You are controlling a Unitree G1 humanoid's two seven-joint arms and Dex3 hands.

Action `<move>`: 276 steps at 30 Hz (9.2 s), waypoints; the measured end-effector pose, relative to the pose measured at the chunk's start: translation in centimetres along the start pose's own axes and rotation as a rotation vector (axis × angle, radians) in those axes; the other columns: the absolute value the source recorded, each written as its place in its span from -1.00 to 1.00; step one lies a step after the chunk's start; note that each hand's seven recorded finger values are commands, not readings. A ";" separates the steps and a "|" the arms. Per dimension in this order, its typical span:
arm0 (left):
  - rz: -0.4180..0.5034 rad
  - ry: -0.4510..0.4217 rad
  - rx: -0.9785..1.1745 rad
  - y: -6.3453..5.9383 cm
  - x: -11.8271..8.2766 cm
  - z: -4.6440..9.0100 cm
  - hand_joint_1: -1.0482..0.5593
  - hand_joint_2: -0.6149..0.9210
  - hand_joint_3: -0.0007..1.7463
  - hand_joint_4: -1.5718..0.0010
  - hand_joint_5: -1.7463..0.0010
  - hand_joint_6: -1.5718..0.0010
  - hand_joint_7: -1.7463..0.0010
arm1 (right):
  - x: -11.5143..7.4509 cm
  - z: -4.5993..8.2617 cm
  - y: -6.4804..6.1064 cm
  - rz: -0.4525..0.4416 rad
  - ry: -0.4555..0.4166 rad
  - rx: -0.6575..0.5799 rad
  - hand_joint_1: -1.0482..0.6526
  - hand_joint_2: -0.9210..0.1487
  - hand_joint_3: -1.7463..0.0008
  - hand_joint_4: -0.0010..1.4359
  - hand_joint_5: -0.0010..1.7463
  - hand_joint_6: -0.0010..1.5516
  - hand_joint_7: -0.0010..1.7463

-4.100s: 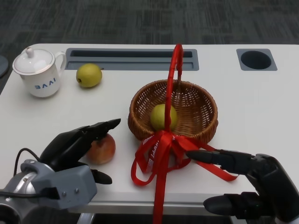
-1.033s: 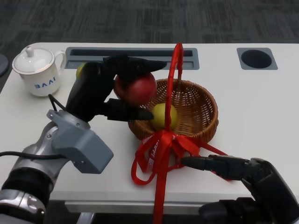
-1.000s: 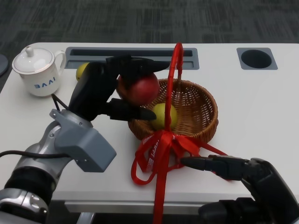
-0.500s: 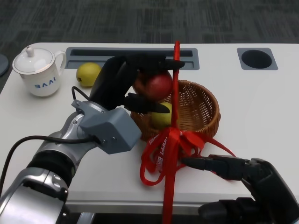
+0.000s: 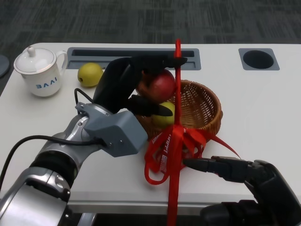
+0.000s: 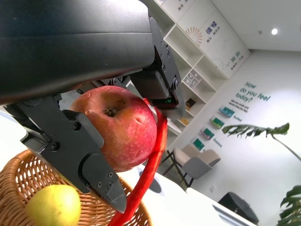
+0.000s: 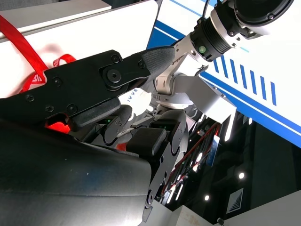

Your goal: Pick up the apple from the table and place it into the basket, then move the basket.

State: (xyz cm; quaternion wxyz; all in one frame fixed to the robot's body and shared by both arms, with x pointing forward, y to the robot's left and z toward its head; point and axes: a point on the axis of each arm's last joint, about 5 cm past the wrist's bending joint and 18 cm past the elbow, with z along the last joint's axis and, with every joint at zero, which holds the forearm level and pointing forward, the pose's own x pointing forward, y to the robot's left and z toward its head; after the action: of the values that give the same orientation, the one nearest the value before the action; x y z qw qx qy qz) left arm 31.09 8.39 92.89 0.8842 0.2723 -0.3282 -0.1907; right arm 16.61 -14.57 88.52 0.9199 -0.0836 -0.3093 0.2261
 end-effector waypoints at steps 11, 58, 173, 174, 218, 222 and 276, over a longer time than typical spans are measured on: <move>-0.180 0.029 0.044 1.2 -1.2 -0.9 -0.95 0.86 -0.98 1.00 1.00 1.00 1.00 | 0.0 0.0 -0.1 0.004 -0.001 -0.002 -0.31 -0.95 1.00 0.17 -1.00 0.02 -1.00; -0.077 -0.139 -0.112 5.5 -7.7 -1.3 -0.68 0.80 -1.00 0.60 0.93 0.65 0.94 | 0.3 3.8 -5.8 0.004 -0.150 -0.276 -0.34 -0.90 1.00 0.00 -1.00 -0.10 -1.00; 0.040 -0.017 -0.230 5.5 -13.2 -2.1 -0.45 0.74 -1.00 -0.08 0.99 0.04 0.99 | 14.4 -6.7 -6.0 0.793 0.294 -1.131 -0.11 -0.98 0.97 0.64 -0.87 0.36 -0.97; 0.040 -0.020 -0.229 5.5 -13.2 -2.1 -0.45 0.73 -1.00 -0.07 0.99 0.04 1.00 | 14.4 -6.7 -6.1 0.784 0.305 -1.135 -0.13 -0.98 0.98 0.68 -0.84 0.38 -0.97; 0.038 0.000 -0.221 5.3 -16.9 -0.5 -0.43 0.69 -1.00 -0.12 1.00 0.00 1.00 | 16.2 -5.0 -12.6 0.254 0.890 -1.205 -0.14 -0.99 0.96 0.53 -0.98 0.29 -0.99; 0.033 -0.005 -0.223 5.3 -16.8 -0.4 -0.43 0.69 -1.00 -0.12 1.00 -0.01 0.99 | 16.2 -5.0 -12.6 0.234 0.870 -1.213 -0.16 -0.99 0.98 0.55 -0.97 0.29 -1.00; -0.008 -0.038 -0.246 5.1 -14.4 0.1 -0.46 0.71 -0.99 -0.07 1.00 0.04 1.00 | 17.4 -3.5 -13.4 0.320 0.785 -0.529 -0.78 -0.80 0.99 -0.62 -0.95 -0.66 -0.97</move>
State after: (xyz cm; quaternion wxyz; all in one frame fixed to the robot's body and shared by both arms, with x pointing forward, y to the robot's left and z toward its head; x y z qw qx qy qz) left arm 21.56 19.77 89.19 0.9037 0.1591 -0.3181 -0.2383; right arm 35.89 -18.33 98.87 0.8680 -0.4393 0.0301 0.2294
